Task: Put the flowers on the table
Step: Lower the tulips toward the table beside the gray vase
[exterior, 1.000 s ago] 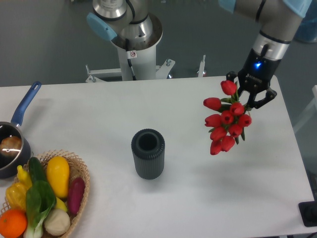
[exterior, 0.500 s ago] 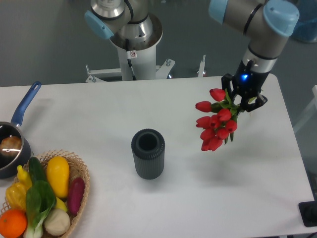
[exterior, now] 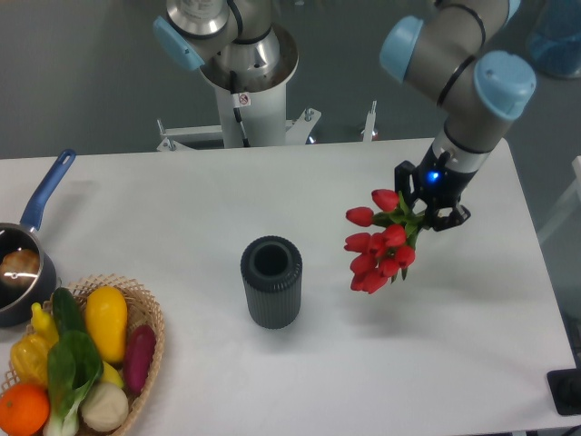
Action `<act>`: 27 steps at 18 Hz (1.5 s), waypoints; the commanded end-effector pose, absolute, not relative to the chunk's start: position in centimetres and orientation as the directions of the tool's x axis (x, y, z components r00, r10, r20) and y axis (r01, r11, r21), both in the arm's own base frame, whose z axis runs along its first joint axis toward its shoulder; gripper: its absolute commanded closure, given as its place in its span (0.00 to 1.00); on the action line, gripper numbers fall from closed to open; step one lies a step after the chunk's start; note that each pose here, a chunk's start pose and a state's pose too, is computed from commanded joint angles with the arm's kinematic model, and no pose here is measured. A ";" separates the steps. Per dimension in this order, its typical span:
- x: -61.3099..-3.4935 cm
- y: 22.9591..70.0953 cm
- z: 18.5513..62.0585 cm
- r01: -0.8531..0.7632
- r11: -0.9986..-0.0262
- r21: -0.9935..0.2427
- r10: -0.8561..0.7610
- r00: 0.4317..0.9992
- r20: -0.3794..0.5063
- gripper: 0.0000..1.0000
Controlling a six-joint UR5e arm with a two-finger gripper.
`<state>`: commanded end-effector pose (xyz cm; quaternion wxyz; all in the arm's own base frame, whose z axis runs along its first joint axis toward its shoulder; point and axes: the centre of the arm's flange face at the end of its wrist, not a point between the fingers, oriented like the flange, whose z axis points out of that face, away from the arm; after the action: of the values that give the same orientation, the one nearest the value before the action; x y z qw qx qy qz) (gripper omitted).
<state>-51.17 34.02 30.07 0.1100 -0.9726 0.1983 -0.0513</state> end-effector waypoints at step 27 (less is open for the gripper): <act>-50.3 34.8 26.3 -0.408 -0.901 -0.145 -0.427 0.895 0.131 0.60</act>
<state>-50.35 34.75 26.26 0.0567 -0.9717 0.2148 -0.0798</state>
